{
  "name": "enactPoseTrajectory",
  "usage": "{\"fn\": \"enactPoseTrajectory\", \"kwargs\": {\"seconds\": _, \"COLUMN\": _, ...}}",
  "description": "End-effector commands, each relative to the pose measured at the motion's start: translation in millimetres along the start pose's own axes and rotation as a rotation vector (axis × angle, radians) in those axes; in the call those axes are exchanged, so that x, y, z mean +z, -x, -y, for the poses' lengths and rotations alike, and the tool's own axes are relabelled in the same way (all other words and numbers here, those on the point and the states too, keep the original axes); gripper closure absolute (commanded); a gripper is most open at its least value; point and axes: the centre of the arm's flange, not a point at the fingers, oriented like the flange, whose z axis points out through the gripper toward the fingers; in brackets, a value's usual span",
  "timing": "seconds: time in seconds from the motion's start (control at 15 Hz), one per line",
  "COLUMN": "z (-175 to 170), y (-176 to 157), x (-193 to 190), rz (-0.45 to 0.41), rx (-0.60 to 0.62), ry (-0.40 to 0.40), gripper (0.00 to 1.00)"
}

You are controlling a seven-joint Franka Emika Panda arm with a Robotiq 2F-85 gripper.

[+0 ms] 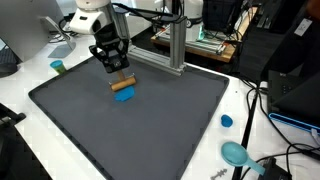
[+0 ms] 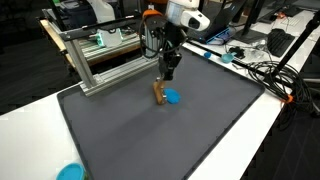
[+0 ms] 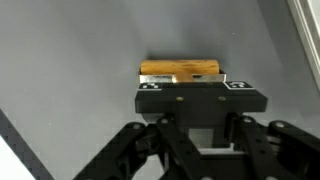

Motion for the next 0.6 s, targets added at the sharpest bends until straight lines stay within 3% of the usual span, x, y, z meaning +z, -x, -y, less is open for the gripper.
{"fn": "enactPoseTrajectory", "kwargs": {"seconds": 0.0, "z": -34.0, "y": 40.2, "x": -67.1, "rz": -0.112, "rx": 0.156, "ry": -0.07, "gripper": 0.78}}
{"fn": "enactPoseTrajectory", "kwargs": {"seconds": 0.27, "z": -35.4, "y": 88.3, "x": -148.2, "rz": -0.206, "rx": 0.36, "ry": -0.081, "gripper": 0.78}}
{"fn": "enactPoseTrajectory", "kwargs": {"seconds": 0.53, "z": 16.9, "y": 106.4, "x": -191.9, "rz": -0.251, "rx": 0.457, "ry": -0.101, "gripper": 0.78}}
